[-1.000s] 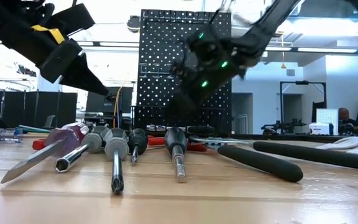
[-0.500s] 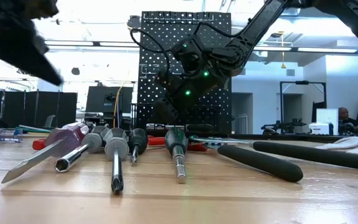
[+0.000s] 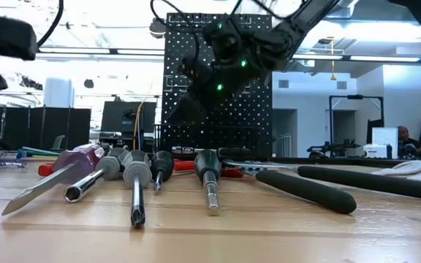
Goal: Hang tools onto peg board
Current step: Hang the blue screwdriver on the pegboard
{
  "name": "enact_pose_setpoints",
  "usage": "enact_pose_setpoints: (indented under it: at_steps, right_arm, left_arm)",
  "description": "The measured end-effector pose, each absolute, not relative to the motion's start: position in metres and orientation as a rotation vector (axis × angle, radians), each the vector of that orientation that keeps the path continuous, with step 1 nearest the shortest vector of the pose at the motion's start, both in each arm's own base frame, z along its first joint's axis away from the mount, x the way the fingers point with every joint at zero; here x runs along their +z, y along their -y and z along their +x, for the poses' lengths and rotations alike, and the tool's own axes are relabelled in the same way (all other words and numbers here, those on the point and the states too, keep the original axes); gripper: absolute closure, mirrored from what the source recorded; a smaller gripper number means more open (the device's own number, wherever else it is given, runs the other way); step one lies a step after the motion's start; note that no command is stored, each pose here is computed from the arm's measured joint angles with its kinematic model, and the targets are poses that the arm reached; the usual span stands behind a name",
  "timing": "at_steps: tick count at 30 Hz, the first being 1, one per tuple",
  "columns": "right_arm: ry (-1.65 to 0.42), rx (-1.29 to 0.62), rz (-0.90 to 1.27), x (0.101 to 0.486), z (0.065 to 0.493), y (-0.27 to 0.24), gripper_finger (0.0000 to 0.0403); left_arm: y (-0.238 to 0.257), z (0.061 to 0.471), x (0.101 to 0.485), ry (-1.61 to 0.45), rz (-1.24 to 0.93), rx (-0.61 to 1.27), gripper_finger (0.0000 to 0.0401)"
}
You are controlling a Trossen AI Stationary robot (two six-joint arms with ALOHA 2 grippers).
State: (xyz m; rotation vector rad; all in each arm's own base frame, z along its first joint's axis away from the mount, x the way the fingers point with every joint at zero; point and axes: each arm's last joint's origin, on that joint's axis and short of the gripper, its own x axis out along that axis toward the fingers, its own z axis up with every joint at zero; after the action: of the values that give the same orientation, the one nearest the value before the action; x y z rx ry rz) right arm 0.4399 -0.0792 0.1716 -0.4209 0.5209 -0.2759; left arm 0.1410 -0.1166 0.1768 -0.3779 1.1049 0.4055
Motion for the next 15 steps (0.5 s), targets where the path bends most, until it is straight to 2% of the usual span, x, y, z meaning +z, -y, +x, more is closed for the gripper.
enact_pose_setpoints:
  at_steps: [7, 10, 15]
  right_arm:
    - [-0.506, -0.067, -0.406, 0.215, 0.426, 0.042, 0.0251]
    - [-0.556, 0.016, -0.386, 0.227, 0.415, 0.021, 0.0235]
    - [-0.665, 0.119, -0.381, 0.238, 0.395, -0.016, 0.0231]
  left_arm:
    - [0.09, 0.137, 0.174, -1.221, -0.395, 0.646, 0.0228]
    - [0.076, 0.136, 0.174, -1.268, -0.373, 0.75, 0.0228]
    - [0.057, 0.144, 0.169, -1.353, -0.32, 0.736, 0.0227]
